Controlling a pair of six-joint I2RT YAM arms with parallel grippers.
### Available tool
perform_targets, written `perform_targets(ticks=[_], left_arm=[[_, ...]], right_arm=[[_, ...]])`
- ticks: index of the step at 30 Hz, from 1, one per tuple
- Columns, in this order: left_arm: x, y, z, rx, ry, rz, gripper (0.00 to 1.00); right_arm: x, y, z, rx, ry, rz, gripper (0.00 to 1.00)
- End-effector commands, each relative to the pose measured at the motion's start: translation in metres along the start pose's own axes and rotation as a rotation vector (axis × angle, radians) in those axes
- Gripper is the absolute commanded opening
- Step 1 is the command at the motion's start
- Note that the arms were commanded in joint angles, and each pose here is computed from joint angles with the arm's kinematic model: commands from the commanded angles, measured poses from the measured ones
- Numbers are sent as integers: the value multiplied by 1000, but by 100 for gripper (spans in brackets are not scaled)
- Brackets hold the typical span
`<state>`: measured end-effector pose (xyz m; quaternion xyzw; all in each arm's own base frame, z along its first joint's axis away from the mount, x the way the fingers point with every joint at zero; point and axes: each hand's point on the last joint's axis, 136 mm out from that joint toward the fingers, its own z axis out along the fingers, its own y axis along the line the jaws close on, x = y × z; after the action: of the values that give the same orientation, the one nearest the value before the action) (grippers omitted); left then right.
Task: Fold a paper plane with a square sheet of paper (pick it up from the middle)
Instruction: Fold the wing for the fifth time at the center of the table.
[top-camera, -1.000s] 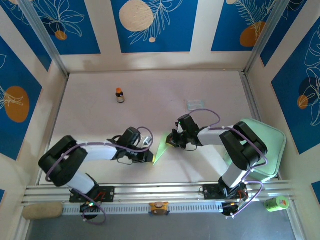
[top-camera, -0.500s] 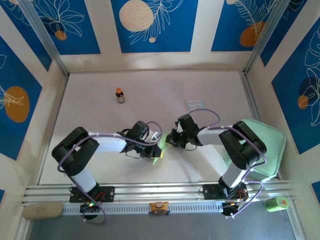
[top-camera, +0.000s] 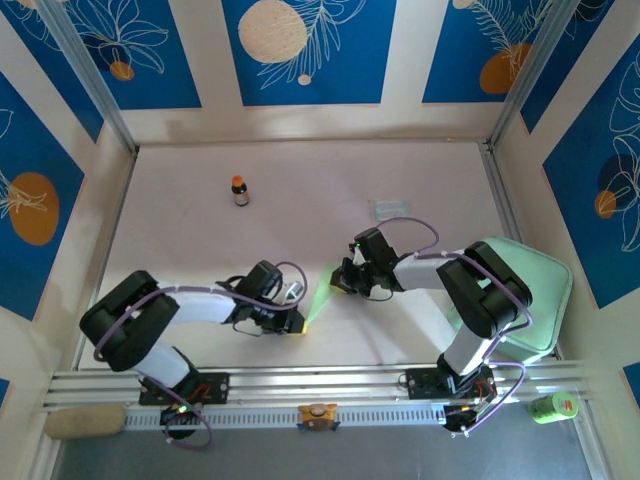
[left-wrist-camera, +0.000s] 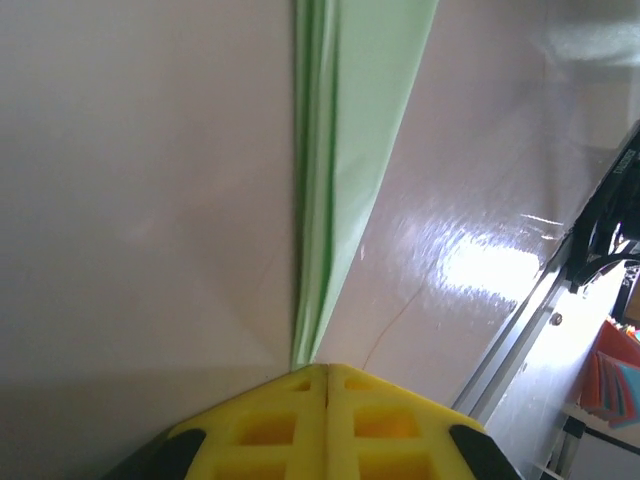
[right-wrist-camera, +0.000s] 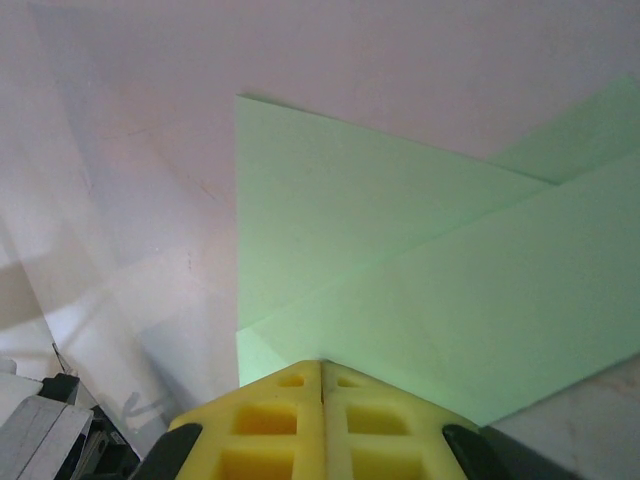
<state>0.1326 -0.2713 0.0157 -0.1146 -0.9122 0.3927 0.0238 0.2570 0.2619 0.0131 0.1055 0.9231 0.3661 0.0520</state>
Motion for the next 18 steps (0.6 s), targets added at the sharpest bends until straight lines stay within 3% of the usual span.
perform_targets(ticks=[1, 8, 14, 18], left_arm=[[16, 11, -8, -56, 11, -47, 0], [-32, -31, -34, -46, -135, 82, 1], [-80, -60, -14, 29, -132, 126, 3], [-95, -59, 5, 20, -83, 119, 3]], right_arm=[[15, -49, 5, 174, 38, 68, 2], [16, -46, 5, 164, 42, 64, 2], [16, -44, 5, 155, 45, 65, 2], [15, -38, 3, 118, 45, 68, 2]])
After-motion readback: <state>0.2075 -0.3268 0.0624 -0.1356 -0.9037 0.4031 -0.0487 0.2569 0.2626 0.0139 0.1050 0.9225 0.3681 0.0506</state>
